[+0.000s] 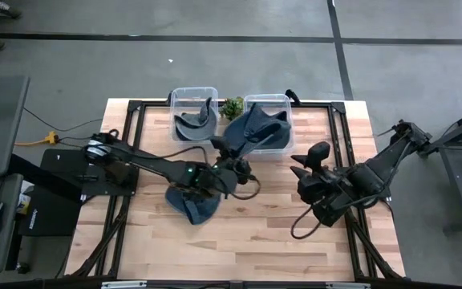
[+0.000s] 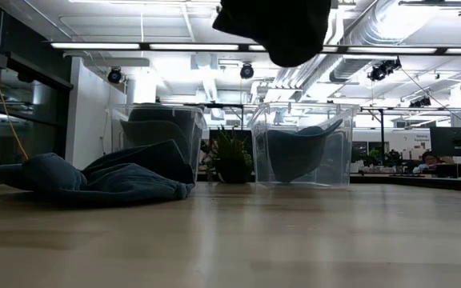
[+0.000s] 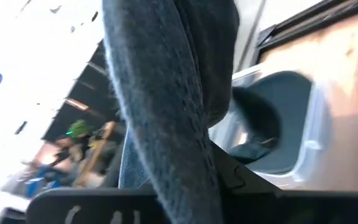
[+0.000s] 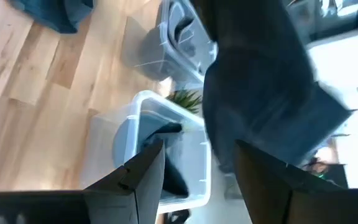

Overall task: Pick & Place hat
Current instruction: Put the top blue cap into the right transparent bin

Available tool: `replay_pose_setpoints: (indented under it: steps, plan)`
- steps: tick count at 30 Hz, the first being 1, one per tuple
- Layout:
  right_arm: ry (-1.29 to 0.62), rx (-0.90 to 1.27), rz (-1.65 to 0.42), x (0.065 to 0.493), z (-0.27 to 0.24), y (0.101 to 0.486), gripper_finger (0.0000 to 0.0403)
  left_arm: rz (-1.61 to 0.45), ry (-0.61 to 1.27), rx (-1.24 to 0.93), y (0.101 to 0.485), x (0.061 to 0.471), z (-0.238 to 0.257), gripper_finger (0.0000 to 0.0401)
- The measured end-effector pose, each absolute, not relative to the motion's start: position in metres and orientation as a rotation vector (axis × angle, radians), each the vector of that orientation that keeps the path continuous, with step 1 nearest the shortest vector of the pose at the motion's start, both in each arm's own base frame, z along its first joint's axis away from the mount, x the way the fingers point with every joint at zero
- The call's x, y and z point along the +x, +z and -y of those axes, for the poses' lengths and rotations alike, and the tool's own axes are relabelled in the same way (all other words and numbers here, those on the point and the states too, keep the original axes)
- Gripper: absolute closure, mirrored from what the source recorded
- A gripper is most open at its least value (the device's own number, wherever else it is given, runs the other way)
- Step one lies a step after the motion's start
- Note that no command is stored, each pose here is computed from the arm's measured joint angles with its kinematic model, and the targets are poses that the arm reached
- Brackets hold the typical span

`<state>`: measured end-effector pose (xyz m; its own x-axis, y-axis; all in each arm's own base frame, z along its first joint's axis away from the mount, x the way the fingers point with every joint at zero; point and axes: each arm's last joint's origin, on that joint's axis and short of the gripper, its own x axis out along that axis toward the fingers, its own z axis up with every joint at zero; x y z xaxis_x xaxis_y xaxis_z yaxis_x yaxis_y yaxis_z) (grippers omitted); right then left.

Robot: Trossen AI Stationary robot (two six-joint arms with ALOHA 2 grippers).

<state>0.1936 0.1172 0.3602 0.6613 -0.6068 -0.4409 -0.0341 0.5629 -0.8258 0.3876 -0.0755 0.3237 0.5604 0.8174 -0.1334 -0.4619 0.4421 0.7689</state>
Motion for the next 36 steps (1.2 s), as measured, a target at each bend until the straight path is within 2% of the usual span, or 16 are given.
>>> replay_pose_setpoints:
  steps: [10,19,28,36]
  plan:
    - [-0.421,-1.097,-0.702,0.197,-0.127,0.367,0.0220,-0.743,1.013,0.998,0.314,0.428,0.073,0.0394]
    - [-0.273,-1.164,-0.753,0.212,-0.122,0.370,0.0224,-0.911,1.055,1.171,0.290,0.444,0.074,0.0394]
    - [-0.191,-1.195,-0.842,0.227,-0.100,0.368,0.0226,-0.906,1.064,1.163,0.291,0.444,0.074,0.0394]
    - [-0.204,-1.205,-0.889,0.235,-0.077,0.372,0.0226,-0.909,1.064,1.165,0.291,0.444,0.074,0.0394]
